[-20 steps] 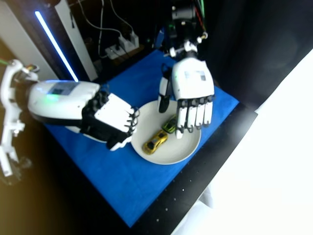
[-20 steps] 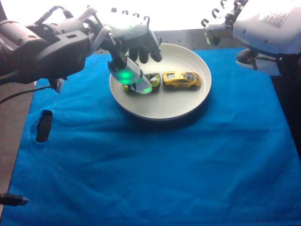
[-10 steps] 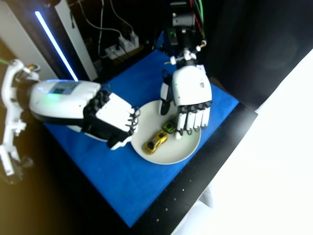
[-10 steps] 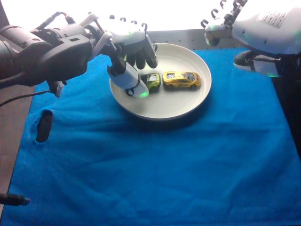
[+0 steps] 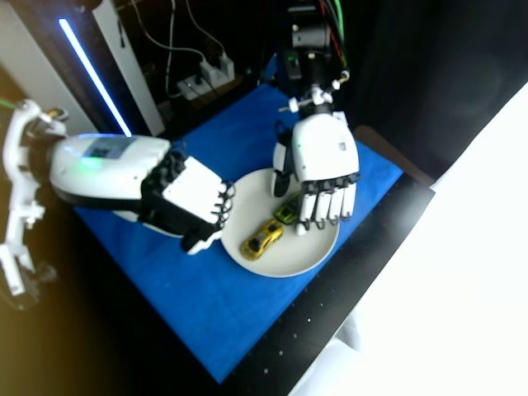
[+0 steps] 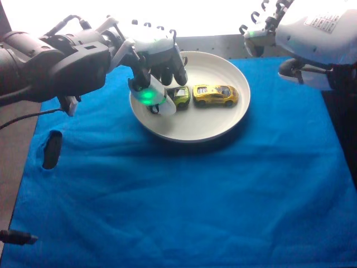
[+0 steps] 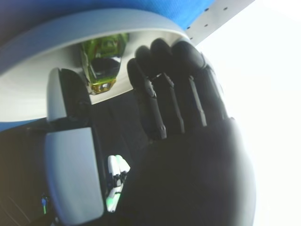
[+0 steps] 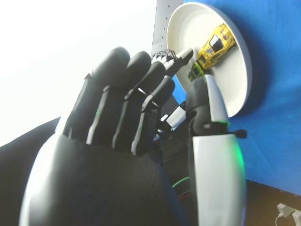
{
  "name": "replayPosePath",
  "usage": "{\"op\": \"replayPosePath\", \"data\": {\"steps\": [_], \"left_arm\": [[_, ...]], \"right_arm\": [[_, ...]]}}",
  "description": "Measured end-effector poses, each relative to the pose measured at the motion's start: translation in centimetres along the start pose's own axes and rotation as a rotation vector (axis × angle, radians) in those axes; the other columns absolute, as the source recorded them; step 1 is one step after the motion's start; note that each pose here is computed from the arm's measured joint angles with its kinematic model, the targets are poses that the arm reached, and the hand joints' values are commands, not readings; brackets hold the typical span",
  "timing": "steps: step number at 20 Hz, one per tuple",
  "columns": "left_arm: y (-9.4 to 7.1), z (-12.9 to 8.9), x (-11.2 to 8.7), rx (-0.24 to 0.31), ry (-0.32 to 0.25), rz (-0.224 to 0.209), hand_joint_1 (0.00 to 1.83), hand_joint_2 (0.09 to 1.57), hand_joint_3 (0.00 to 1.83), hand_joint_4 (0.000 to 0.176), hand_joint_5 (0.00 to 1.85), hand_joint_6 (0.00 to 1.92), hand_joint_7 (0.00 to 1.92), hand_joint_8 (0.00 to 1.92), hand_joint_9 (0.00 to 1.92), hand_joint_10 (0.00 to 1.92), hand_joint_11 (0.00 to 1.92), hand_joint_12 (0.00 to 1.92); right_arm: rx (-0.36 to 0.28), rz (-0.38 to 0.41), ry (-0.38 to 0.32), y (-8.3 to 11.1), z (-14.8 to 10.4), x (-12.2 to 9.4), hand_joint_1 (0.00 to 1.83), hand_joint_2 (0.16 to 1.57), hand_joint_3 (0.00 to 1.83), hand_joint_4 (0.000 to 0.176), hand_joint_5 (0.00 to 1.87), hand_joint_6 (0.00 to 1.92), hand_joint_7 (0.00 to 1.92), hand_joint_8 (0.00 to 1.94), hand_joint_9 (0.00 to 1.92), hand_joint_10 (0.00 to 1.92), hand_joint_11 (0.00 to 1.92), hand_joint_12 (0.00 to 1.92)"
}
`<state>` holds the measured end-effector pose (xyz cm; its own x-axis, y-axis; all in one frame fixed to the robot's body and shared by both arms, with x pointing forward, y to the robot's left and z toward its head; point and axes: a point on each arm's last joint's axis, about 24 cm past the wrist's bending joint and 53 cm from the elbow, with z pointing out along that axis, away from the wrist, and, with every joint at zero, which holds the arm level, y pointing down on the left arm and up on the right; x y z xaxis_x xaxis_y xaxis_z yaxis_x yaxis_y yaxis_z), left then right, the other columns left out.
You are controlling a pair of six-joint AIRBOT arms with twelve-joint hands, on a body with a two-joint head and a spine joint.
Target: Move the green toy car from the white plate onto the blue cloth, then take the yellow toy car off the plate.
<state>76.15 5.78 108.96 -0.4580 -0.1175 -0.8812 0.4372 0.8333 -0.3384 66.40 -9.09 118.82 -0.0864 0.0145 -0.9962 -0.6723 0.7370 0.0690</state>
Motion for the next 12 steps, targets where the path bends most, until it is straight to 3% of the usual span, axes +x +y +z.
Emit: {"op": "replayPosePath", "data": {"steps": [2,3,4,7,8,9,10,11,12], "left_arm": [[0.14,0.1,0.25,-0.003,0.002,-0.002,1.01,1.0,0.0,0.0,0.85,0.01,0.78,0.42,0.62,0.85,0.43,1.55],[0.16,0.1,0.23,-0.003,0.001,-0.004,1.01,1.0,0.0,0.0,0.85,0.01,0.78,0.42,0.62,0.85,0.43,1.55],[0.11,0.1,0.12,-0.001,-0.003,-0.004,1.07,1.01,0.0,0.0,0.91,0.02,0.8,0.6,0.64,1.09,0.5,1.68],[0.12,0.1,0.19,-0.001,-0.002,-0.004,1.11,1.05,0.0,0.0,0.94,0.02,0.81,0.72,0.7,1.15,0.55,1.7],[0.17,0.1,0.24,-0.002,-0.001,-0.005,1.22,1.14,0.01,0.0,0.85,0.78,0.93,1.15,0.79,1.31,0.68,1.77],[0.18,0.1,0.23,-0.002,-0.002,-0.009,1.23,1.17,0.0,0.0,0.82,0.94,0.92,1.32,0.84,1.42,0.75,1.8],[0.19,0.1,0.23,-0.003,-0.002,-0.016,1.24,1.17,0.0,0.0,0.83,1.0,0.91,1.34,0.79,1.41,0.69,1.81],[0.2,0.1,0.23,-0.003,-0.002,-0.017,1.21,1.17,0.0,0.0,0.89,0.99,0.86,1.37,0.72,1.4,0.51,1.84],[0.2,0.1,0.23,-0.003,-0.002,-0.018,1.2,1.18,0.0,0.0,0.89,1.01,0.83,1.39,0.68,1.4,0.48,1.85]], "right_arm": [[0.0,0.0,0.0,0.02,0.01,0.0,1.16,1.09,0.0,0.0,0.64,0.81,0.78,0.88,0.72,1.25,0.61,1.71],[-0.001,0.0,0.0,0.05,0.03,0.01,1.16,1.09,0.0,0.0,0.64,0.81,0.78,0.88,0.72,1.25,0.61,1.71],[-0.001,0.0,0.001,0.05,0.03,0.04,1.21,1.08,0.0,0.0,0.63,0.78,0.74,0.86,0.67,1.22,0.54,1.7],[-0.002,0.001,0.0,0.09,0.05,0.02,1.21,1.08,0.0,0.0,0.64,0.78,0.74,0.86,0.68,1.24,0.56,1.71],[-0.002,0.001,0.0,0.08,0.05,0.03,1.23,1.07,0.0,0.0,0.64,0.78,0.74,0.88,0.68,1.26,0.59,1.71],[-0.002,0.001,0.0,0.08,0.05,0.03,1.24,1.07,0.0,0.0,0.63,0.8,0.74,0.89,0.69,1.25,0.6,1.7],[-0.002,0.001,0.0,0.09,0.05,0.02,1.23,1.07,0.0,0.0,0.64,0.78,0.74,0.84,0.69,1.2,0.61,1.67],[-0.002,0.001,0.0,0.08,0.05,0.03,1.23,1.07,0.0,0.0,0.66,0.77,0.76,0.8,0.7,1.19,0.6,1.67],[-0.002,0.001,0.0,0.08,0.05,0.03,1.24,1.07,0.0,0.0,0.66,0.78,0.77,0.81,0.7,1.21,0.61,1.68]]}}
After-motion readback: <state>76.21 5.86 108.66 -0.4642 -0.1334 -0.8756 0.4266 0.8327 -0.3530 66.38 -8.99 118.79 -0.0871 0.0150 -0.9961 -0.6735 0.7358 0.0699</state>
